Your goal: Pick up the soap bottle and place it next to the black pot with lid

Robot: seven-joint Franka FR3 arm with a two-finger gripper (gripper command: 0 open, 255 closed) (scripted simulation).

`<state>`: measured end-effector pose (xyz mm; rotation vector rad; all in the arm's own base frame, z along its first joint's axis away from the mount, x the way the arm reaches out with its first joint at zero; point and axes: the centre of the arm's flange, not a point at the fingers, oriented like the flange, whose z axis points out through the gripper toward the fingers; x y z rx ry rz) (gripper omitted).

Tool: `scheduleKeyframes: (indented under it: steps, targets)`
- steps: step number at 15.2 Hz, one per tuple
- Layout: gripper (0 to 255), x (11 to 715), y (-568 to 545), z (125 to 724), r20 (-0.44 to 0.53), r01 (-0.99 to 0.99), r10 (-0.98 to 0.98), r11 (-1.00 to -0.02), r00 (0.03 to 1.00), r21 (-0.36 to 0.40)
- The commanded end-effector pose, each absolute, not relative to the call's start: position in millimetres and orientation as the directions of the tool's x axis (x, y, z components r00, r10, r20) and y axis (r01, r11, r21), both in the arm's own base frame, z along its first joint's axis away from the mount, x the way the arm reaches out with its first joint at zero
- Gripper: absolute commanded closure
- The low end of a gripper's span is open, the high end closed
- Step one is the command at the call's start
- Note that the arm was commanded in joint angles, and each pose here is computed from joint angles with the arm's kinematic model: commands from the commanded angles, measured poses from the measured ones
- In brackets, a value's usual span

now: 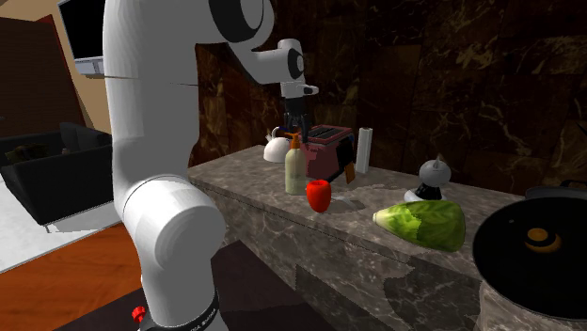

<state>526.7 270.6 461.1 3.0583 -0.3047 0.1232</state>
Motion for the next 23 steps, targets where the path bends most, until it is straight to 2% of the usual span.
scheduleKeyframes:
  steps: [1,8,9,18,23]
  targets:
    - [0,527.7,270.9,457.7,0.086,-0.199,-0.194,-0.978,0.977,0.057]
    - [0,527.7,270.9,457.8,0.086,-0.199,-0.194,-0.978,0.977,0.057]
    - [255,527.7,270.9,457.8,0.086,-0.199,-0.194,-0.978,0.977,0.057]
    - [255,527.7,270.9,457.7,0.086,-0.199,-0.194,-0.978,0.977,0.057]
    - [255,527.7,270.9,484.1,0.086,-0.199,-0.194,-0.978,0.977,0.057]
